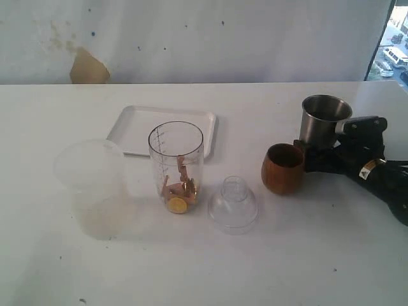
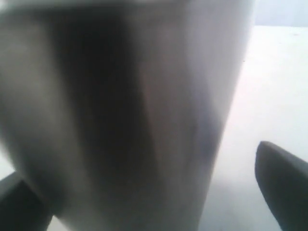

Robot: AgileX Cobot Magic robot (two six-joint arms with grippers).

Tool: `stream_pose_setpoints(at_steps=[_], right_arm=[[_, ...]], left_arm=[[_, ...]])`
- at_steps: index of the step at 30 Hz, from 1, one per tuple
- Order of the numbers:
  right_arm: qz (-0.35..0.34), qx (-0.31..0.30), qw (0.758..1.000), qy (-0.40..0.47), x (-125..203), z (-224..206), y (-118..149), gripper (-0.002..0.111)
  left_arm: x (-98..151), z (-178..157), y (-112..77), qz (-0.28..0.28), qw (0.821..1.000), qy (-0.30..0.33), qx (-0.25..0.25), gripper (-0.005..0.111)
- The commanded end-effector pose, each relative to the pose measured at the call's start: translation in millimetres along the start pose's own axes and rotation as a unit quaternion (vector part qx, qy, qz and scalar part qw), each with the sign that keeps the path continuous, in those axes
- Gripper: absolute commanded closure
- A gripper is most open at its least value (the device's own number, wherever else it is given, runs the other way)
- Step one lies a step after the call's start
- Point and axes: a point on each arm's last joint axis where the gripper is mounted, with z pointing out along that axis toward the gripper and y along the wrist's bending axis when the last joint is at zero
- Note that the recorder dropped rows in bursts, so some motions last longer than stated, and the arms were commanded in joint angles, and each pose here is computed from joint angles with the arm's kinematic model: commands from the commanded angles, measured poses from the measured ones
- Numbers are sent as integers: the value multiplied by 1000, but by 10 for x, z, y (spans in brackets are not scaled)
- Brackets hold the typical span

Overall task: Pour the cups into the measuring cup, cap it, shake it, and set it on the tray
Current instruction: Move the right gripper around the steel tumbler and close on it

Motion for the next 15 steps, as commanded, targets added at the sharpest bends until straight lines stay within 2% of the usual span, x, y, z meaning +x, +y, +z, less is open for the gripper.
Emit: stream_pose_setpoints(at_steps=[1,15], right_arm=[[-10,-8,1000,-13,-25,34,-6,9],[-2,-1,999,-33,-62,57,-30,9]], left_arm=[[-7,2,-1,-6,1000,0,1,3],[-7,2,-1,-6,1000,0,1,3]])
